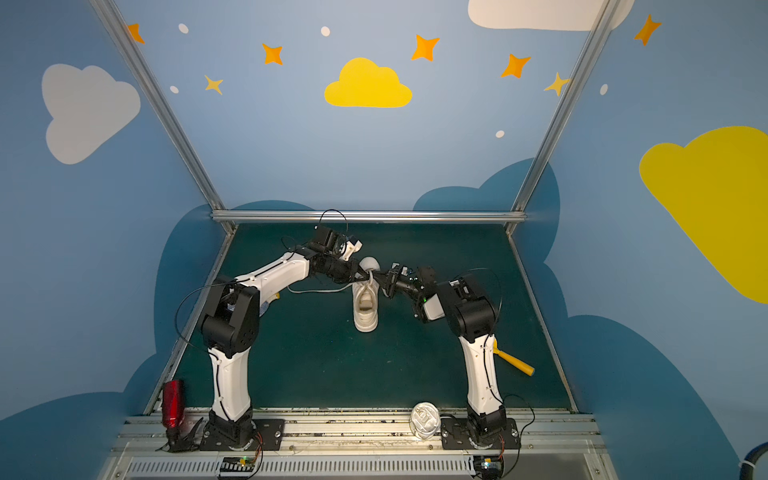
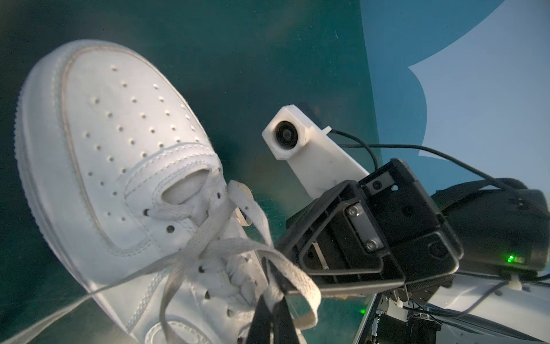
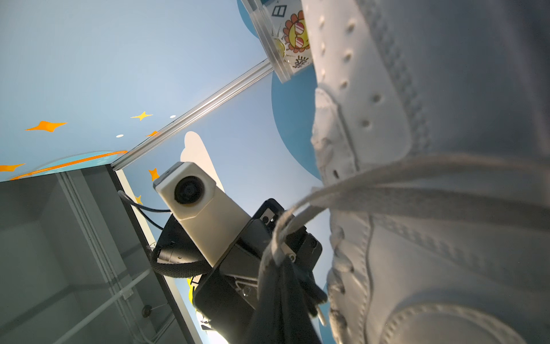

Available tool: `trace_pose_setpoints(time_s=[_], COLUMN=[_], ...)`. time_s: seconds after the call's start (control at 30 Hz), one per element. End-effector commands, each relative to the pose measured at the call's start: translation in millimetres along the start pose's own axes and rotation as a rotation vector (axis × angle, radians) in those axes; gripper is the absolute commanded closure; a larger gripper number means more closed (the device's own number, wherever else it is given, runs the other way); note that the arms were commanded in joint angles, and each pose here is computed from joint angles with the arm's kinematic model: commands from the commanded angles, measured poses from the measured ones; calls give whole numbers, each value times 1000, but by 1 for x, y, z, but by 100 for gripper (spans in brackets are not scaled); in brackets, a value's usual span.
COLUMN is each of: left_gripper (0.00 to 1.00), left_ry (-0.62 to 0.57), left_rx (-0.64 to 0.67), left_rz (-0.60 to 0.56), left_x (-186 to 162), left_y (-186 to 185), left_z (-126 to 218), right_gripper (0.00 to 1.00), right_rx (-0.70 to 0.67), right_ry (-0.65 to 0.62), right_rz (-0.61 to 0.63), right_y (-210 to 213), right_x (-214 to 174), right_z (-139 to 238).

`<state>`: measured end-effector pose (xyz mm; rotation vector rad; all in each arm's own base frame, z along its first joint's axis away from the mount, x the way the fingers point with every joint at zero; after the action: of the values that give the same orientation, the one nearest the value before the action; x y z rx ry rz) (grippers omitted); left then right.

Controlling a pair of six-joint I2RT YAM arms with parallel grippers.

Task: Tie the shoes
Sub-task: 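Release the lace and draw both grippers back from the sneaker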

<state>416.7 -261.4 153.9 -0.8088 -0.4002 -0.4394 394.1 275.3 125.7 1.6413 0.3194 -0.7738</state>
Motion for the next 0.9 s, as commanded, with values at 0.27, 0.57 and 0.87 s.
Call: trace_pose_setpoints(time_s=[0.27, 0.57, 0.87], left_gripper=[97, 97, 97], left_ry=[4, -3, -62], left_rx=[51, 82, 99], left_rz=[-21, -45, -102], left_x=[2, 8, 34], left_y=[-1, -9, -40], left_z=[20, 37, 72], right_gripper=[82, 78, 73], right_rx=[32, 10, -5], right_ry=[4, -39, -107], right_rz=[23, 11, 25], right_y=[13, -3, -14], right_x=[-13, -13, -11], right_z=[12, 36, 72])
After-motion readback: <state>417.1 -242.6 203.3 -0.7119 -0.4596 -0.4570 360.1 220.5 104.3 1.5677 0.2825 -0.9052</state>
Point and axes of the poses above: each gripper's point midway between its finger pads, its own z axis back along the fingers, its own y axis along the line the jaws close on, x = y × z, the point moved 5 cm from there along z, back along the fingers, and after that the axes turned 13 degrees about -z, right-handed, at the moved point
